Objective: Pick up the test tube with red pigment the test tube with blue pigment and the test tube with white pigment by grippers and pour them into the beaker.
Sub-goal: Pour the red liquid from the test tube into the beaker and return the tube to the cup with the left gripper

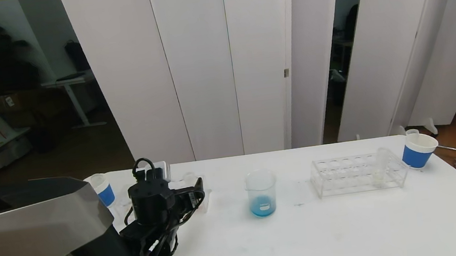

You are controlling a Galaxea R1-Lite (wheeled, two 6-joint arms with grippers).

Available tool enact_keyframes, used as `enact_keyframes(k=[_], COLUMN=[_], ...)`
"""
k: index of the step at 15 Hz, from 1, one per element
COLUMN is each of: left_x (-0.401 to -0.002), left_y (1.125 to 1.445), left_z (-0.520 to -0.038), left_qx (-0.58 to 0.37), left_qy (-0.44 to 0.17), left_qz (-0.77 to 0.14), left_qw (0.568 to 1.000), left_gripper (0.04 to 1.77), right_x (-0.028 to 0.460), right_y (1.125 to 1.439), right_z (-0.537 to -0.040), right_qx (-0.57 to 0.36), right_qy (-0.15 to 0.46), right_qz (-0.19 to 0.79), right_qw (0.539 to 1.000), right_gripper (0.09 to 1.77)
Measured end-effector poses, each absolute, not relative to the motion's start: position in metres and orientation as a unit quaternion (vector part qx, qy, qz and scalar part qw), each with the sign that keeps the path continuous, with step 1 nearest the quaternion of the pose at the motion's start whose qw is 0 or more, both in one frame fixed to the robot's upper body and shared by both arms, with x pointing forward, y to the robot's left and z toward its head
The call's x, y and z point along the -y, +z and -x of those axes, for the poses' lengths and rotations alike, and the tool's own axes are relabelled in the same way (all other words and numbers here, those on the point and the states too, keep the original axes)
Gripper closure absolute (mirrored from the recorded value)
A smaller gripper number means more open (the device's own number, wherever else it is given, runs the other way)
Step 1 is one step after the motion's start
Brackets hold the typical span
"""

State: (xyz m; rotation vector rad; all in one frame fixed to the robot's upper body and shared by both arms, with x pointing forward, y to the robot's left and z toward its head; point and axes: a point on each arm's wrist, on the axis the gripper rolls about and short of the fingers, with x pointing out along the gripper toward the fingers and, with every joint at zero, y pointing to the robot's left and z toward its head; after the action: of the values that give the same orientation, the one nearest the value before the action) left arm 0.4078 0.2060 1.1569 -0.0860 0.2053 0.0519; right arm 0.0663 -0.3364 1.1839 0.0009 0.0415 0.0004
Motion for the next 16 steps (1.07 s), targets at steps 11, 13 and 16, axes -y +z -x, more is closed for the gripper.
enact_keyframes(k=[11,13,16], left_x=[-0.207,-0.207,-0.209], left_y=[1.14,1.139,1.138], left_z=[-0.438,-0.442,-0.446], left_qx=[-0.099,-0.096,-0.094], left_qy=[0.04,0.038,0.04], left_qz=[0.051,0.055,0.057], left_qw=[0.993,0.993,0.993], left_gripper=[0.06,0.06,0.1], right_x=[0.336,0.336,0.336], right_y=[1.184,1.184,1.184], right_z=[-0.066,-0.066,-0.066], right_qx=[-0.021,-0.021,-0.021], right_qy=[0.001,0.001,0.001], right_qz=[0.0,0.0,-0.001], right_qw=[1.0,1.0,1.0], right_gripper=[0.11,0.11,0.11])
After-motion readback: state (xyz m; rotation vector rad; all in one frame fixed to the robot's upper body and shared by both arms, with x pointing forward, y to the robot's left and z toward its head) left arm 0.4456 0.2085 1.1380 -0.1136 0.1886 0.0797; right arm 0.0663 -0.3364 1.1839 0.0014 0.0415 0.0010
